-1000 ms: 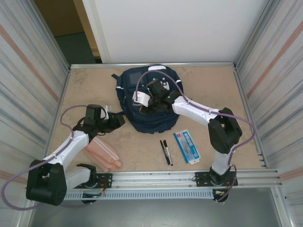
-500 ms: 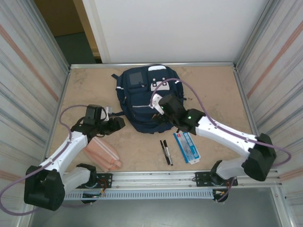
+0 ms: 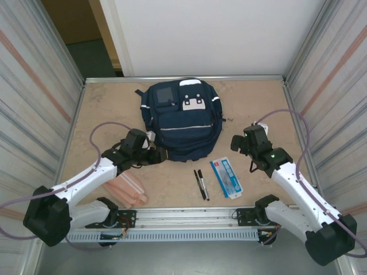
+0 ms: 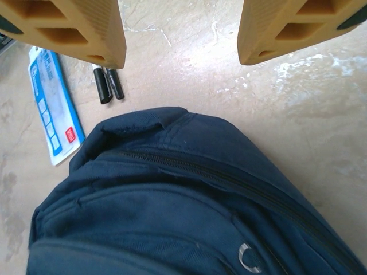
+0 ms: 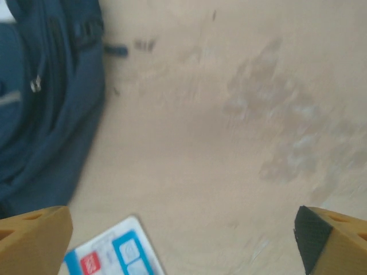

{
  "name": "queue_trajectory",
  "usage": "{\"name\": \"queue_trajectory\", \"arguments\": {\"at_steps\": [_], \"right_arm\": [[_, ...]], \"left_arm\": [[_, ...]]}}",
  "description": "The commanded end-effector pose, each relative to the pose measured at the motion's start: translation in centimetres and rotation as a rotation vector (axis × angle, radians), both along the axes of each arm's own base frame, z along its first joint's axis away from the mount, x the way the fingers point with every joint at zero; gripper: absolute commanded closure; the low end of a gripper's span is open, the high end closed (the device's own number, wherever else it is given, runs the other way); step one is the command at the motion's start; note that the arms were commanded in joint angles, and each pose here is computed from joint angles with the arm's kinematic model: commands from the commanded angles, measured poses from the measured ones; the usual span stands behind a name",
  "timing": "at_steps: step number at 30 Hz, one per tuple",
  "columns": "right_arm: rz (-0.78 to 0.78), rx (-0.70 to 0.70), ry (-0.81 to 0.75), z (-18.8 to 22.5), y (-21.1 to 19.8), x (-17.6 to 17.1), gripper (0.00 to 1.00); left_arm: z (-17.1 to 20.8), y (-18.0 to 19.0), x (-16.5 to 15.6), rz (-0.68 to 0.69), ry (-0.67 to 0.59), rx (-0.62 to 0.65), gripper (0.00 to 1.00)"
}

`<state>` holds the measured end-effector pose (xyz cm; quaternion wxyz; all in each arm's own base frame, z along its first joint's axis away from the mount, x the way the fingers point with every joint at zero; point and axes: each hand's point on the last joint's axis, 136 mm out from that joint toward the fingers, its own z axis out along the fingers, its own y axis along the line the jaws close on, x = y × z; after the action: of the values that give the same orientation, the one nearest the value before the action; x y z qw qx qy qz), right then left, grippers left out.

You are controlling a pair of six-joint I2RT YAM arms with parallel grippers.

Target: Pack books, pencil case, and school supplies into a backpack

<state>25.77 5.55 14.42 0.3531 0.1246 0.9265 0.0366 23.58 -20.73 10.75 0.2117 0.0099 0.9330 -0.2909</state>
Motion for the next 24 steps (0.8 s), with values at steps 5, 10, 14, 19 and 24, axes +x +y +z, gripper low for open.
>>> {"name": "queue_trajectory", "arguments": {"at_steps": [5, 10, 14, 19, 24], "right_arm": [[0.155, 0.341, 0.31, -5.1, 5.9, -3.3, 0.13], [0.442, 0.388, 0.237, -2.5, 12.6, -1.8, 0.16], [0.696, 0.49, 0.281, -0.7, 19.0, -1.8, 0.29], [1.007, 0.439, 0.426, -2.1, 25.9, -5.9, 0.33], [1.1, 0.459, 0.505, -4.0, 30.0, -9.6, 0.32]], "left_arm": [[0.1, -0.3, 0.8, 0.035, -0.02, 0.096, 0.47], [-0.2, 5.2, 1.6, 0.181, -0.02, 0.272, 0.48], [-0.8, 8.8, -0.5, 0.352, 0.1, 0.259, 0.48], [-1.7, 14.1, -3.4, 0.579, 0.17, 0.318, 0.55], [-1.6, 18.8, -8.3, 0.79, 0.327, 0.486, 0.6]]}}
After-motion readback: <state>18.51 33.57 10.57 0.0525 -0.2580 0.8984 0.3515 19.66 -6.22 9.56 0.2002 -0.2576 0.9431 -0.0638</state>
